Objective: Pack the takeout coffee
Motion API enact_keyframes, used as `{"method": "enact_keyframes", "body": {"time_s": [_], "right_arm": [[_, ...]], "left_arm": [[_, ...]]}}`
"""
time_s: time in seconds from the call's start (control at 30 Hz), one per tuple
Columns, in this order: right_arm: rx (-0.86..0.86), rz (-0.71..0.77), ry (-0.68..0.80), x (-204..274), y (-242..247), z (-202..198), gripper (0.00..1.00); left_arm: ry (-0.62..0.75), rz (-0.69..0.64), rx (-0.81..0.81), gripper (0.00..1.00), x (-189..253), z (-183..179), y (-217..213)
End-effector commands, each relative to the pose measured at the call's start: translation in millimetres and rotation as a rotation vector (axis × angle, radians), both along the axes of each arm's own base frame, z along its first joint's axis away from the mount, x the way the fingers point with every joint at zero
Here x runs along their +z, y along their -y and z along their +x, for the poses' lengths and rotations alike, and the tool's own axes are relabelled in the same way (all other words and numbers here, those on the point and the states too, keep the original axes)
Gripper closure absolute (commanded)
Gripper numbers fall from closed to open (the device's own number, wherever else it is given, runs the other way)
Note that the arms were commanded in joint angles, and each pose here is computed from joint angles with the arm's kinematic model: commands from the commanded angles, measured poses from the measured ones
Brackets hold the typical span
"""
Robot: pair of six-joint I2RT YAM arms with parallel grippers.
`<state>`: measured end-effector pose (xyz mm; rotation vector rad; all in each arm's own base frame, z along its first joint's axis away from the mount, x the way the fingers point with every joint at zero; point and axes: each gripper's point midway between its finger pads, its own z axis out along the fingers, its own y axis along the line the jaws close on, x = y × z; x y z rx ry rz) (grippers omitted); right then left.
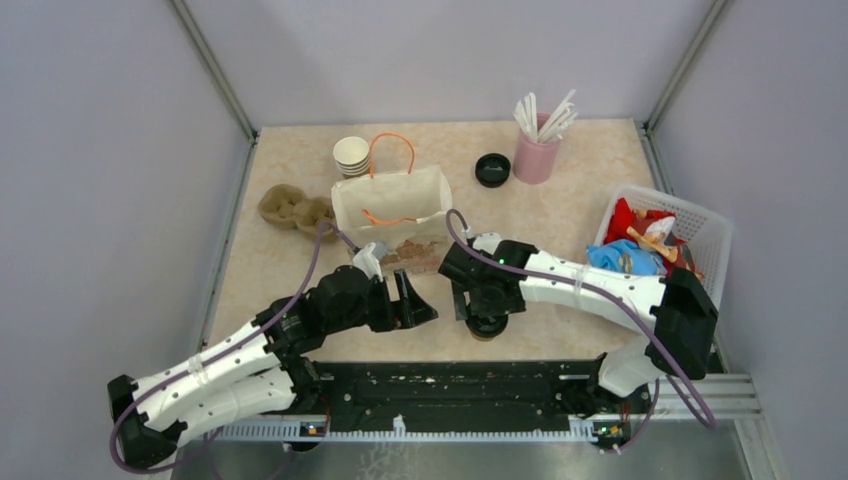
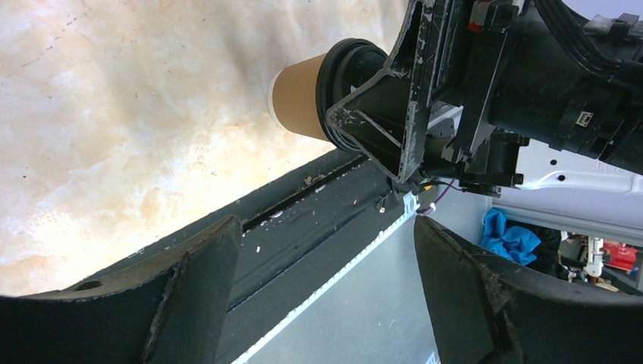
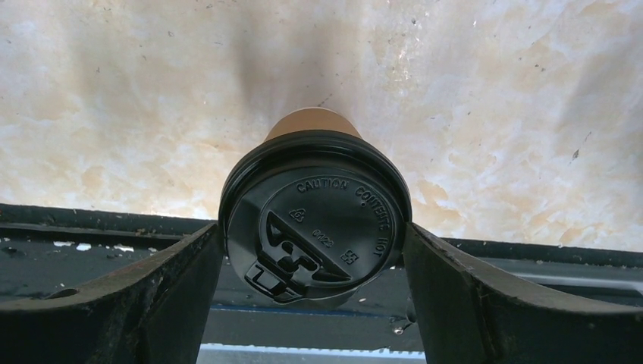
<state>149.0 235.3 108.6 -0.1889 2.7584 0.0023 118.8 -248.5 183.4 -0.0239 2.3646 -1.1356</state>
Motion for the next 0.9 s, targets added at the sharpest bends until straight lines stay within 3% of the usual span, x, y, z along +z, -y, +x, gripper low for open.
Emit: {"method": "enact_keyframes", "body": {"time_s": [0.0,0.53,0.7,0.87], "right_arm": [[-0.001,0.010,0.035,4,2,1,0.16],[0.023,0.047,0.105,29,1,10,0.24],[0.087,0.069,0.173,51,5,16,0.23],[0.187,0.094,0.227,71,16,17,0.23]], "left_arm": [[0.059,-0.052,0.000,0.10,27,6,5],[0.127,-0.024,0.027,0.08,60,16,-1],[0.251,-0.038,-0.055,0.05,113,16,4],[0.366,-0.113,-0.296,0.04,183,-11,21]]}}
